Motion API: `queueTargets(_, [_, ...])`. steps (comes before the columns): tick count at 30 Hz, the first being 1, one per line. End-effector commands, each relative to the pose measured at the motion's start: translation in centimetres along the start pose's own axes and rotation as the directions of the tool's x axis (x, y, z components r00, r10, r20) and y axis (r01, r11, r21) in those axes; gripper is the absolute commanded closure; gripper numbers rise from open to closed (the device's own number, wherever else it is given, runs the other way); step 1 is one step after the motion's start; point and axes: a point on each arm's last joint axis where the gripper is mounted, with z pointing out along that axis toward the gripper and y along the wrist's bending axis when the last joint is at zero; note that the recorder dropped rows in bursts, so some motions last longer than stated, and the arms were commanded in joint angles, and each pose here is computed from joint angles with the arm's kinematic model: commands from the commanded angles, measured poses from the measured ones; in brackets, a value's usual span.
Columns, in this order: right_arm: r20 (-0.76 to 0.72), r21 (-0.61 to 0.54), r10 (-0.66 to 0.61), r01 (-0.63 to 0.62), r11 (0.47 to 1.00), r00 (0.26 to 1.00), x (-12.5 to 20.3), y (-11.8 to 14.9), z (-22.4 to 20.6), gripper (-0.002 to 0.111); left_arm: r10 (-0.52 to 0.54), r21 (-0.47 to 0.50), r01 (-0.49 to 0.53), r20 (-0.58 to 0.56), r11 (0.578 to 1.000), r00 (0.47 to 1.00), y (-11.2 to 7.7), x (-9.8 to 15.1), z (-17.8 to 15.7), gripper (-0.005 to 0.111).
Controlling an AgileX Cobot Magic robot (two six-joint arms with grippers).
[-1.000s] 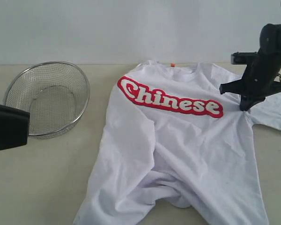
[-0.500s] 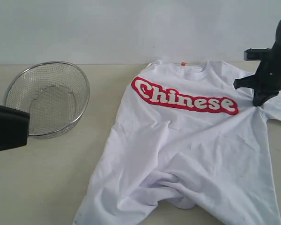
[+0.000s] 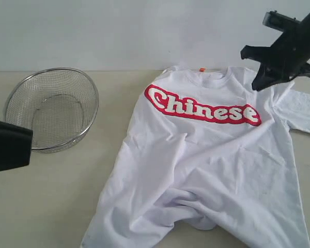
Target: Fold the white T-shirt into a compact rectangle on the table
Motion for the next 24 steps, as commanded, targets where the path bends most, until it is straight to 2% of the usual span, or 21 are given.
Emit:
queueTargets(1, [0.026,0.008,-0.027,0.026,1.000,0.999,6.6,2.4,-2.0,0.108,-0.009,-0.001,0.009,-0.040,1.000,0.999,0.4,0.4,0.2,0.102])
queueTargets(4, [-0.038,0.005,-0.033,0.033,0.999,0.999,12.8,4.0,-2.0,0.108,-0.057,0.004,0.058,-0.074,0.998,0.996,1.5,0.6,0.8,0.102])
queueTargets(10, [-0.186,0.045,-0.010,0.018,0.999,0.983,18.3,2.6,-0.2,0.108,-0.084,0.008,0.085,-0.094,0.996,0.992,2.3,0.7,1.2,0.102])
queueTargets(15, [-0.225,0.092,-0.014,0.036,0.995,0.974,20.6,1.4,0.7,0.108,-0.075,0.005,0.076,-0.092,0.997,0.993,2.1,0.7,1.1,0.102])
queueTargets(24, [-0.247,0.154,-0.015,0.055,0.987,0.969,20.8,0.4,1.7,0.108,-0.081,0.004,0.081,-0.091,0.997,0.993,2.0,0.7,1.1,0.102])
